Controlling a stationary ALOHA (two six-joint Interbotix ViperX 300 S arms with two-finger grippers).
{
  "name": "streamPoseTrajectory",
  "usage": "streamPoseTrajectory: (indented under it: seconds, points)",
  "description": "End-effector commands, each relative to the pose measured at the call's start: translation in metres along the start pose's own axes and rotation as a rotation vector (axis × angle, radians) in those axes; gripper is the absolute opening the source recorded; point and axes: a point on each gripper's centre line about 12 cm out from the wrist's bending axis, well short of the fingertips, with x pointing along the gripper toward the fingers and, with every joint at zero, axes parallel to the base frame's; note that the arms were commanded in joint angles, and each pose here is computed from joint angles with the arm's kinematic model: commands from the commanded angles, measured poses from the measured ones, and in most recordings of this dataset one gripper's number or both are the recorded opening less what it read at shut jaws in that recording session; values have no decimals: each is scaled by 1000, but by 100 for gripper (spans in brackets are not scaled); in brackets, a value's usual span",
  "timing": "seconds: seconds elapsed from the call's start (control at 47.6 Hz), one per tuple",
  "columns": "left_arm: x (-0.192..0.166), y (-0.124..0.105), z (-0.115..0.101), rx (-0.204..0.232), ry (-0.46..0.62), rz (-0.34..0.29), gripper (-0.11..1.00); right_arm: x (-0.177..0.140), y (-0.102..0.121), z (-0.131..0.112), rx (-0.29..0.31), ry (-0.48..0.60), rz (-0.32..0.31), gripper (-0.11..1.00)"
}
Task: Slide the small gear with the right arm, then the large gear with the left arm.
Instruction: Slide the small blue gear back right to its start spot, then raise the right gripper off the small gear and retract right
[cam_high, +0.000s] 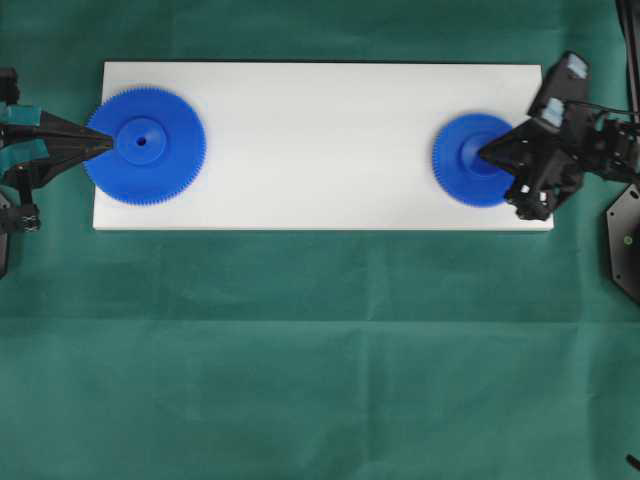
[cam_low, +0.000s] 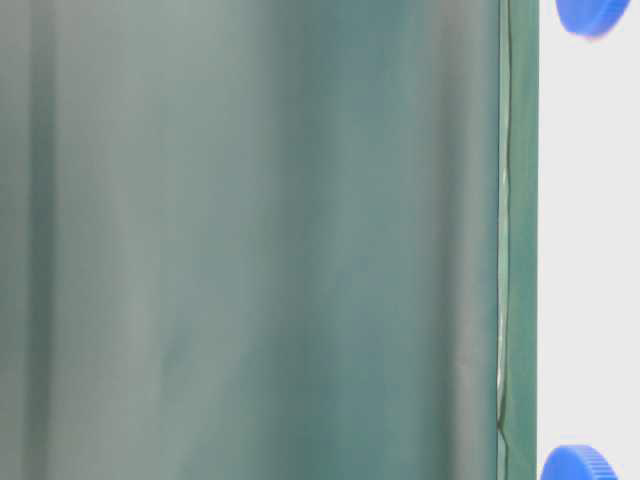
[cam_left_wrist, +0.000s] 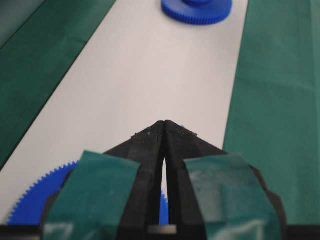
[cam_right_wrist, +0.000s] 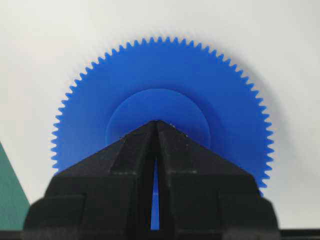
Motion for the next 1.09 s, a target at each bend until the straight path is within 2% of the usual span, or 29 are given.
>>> streamPoseTrajectory:
  seconds: [0.0,0.441,0.861,1.071]
  points:
    - [2,0,4,-2,-12,3,0,-4,-5,-7,16,13,-13,50]
    - [2,0,4,-2,-9,3,0,-5,-5,-4,12,0,-13,50]
    - [2,1,1,-2,-3,3,0,-5,-17,-2,38,-7,-51,50]
    - [2,1,1,-2,-3,3,0,-5,-16,1,36,-16,-50,50]
